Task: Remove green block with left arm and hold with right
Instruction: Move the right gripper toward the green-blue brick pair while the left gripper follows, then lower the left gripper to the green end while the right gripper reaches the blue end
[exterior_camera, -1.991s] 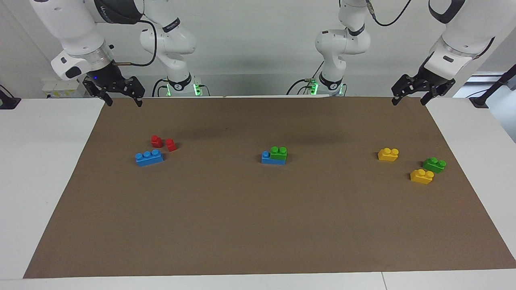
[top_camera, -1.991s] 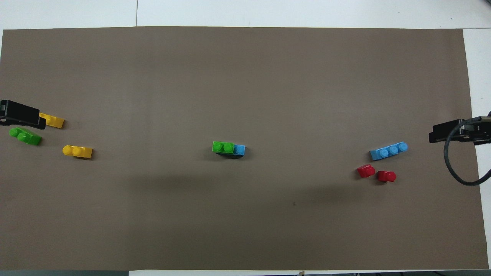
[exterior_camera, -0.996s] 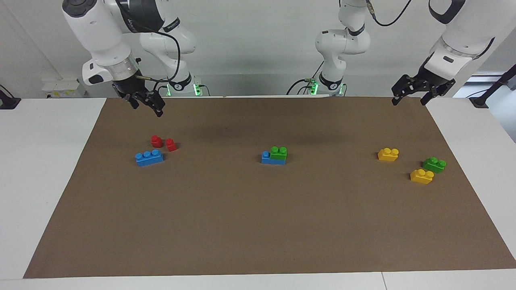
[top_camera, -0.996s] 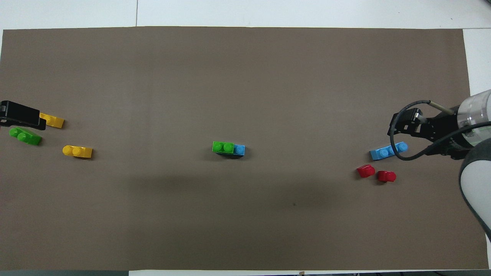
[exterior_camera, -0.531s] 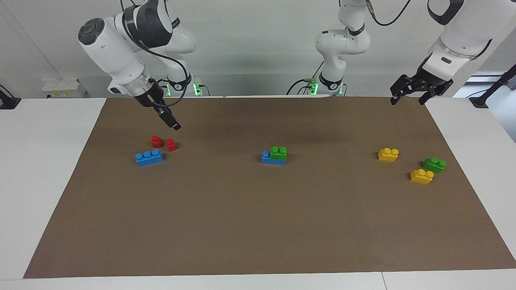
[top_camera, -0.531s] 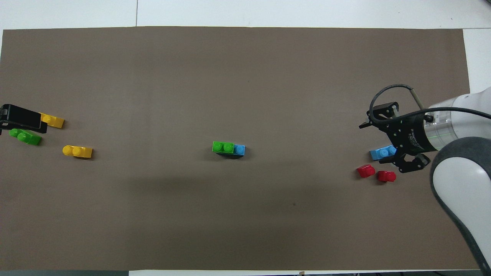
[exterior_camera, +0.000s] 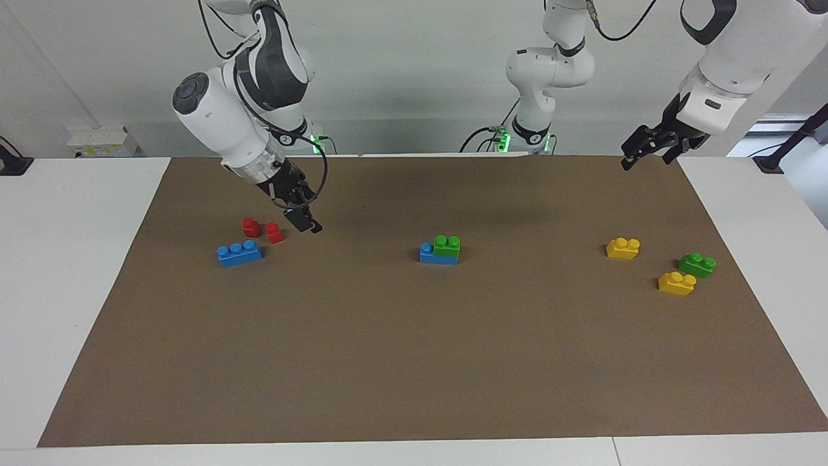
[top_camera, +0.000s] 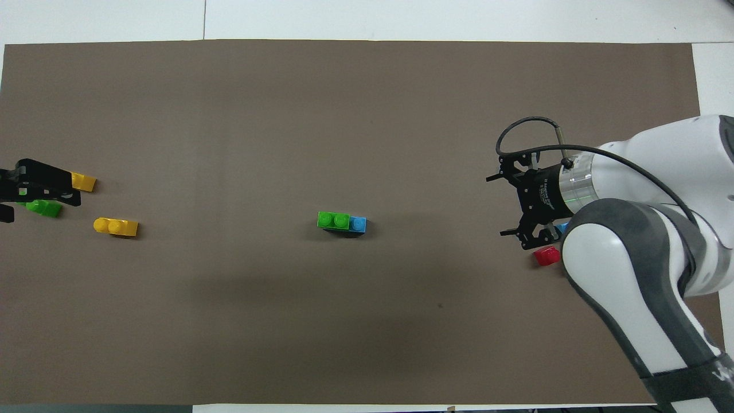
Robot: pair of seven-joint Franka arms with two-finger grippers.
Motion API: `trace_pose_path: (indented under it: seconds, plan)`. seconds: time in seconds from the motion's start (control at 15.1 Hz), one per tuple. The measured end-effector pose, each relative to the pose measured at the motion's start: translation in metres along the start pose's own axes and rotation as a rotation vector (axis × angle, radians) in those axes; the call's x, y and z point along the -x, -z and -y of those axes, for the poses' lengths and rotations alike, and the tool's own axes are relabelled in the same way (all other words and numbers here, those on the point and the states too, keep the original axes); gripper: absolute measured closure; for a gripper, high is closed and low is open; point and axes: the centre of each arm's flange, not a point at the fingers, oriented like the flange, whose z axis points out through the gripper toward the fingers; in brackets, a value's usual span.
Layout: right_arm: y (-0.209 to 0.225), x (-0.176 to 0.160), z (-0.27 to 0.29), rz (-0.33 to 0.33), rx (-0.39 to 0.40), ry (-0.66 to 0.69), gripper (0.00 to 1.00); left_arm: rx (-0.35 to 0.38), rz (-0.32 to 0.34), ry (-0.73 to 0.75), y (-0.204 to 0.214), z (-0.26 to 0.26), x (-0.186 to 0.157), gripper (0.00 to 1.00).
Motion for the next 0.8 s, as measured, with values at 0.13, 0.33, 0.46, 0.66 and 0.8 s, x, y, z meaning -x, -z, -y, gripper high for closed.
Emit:
trace_pose_path:
  seconds: [0.13, 0.33, 0.46, 0.66, 0.8]
  plan:
    - [-0.015, 0.010, 0.003, -0.007, -0.013, 0.011, 0.00, -0.003, 0.008, 0.101, -0.006, -0.009, 0.007, 0.00]
    - [-0.026, 0.018, 0.003, -0.012, -0.023, 0.026, 0.00, -0.003, -0.004, 0.291, -0.018, -0.036, 0.017, 0.00]
    - [-0.026, 0.018, 0.003, -0.012, -0.022, 0.026, 0.00, 0.004, -0.023, 0.426, -0.026, -0.057, 0.024, 0.00]
    - [-0.031, 0.019, 0.001, -0.009, -0.013, 0.023, 0.00, 0.012, -0.035, 0.579, -0.040, -0.080, 0.037, 0.00]
    - [-0.040, 0.027, 0.001, 0.016, -0.017, -0.017, 0.00, 0.019, -0.039, 0.667, -0.045, -0.089, 0.044, 0.00]
